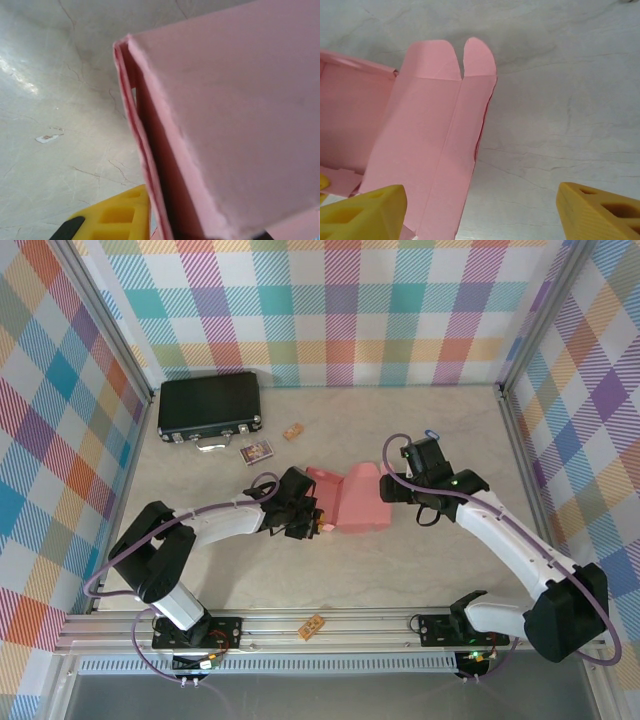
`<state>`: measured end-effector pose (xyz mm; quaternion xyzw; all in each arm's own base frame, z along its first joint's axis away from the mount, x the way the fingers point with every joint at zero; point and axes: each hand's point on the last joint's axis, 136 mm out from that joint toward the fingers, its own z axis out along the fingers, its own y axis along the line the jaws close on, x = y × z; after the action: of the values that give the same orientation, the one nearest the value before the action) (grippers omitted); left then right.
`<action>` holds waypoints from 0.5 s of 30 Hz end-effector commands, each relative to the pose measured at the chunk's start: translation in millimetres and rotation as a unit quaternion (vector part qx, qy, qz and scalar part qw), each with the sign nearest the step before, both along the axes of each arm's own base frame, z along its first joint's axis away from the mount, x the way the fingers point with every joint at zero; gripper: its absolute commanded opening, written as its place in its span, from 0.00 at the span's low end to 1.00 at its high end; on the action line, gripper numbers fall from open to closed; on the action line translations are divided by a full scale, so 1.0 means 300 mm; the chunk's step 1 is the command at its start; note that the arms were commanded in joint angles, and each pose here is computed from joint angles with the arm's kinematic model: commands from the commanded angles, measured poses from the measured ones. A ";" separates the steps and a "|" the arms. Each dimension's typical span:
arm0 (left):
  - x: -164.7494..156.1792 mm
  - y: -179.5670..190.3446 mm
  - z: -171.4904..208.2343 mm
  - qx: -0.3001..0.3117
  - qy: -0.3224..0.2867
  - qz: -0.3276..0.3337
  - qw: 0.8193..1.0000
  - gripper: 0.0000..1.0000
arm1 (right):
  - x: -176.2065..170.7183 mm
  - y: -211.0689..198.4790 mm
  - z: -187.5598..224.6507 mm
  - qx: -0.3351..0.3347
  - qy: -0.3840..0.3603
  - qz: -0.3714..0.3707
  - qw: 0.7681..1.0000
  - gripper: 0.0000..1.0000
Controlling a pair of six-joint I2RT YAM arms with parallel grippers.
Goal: Fold the paper box
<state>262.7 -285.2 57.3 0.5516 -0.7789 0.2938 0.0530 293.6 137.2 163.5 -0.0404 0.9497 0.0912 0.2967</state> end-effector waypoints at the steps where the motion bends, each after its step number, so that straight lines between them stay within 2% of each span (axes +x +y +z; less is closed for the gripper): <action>1: -0.031 -0.007 -0.039 -0.002 0.025 -0.001 1.000 0.16 | -0.006 0.038 -0.022 0.055 0.018 -0.002 0.998 0.77; 9: -0.039 -0.002 -0.057 -0.001 0.030 0.000 1.000 0.15 | 0.001 0.075 -0.106 0.116 0.057 -0.007 0.992 0.68; 15: -0.042 -0.002 -0.063 -0.003 0.031 0.000 1.000 0.15 | 0.004 0.126 -0.115 0.155 0.066 0.017 0.985 0.55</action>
<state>258.1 -285.2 47.7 0.5570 -0.7753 0.2904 0.0654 290.7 160.7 121.7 -0.0004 0.9525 0.1993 0.2304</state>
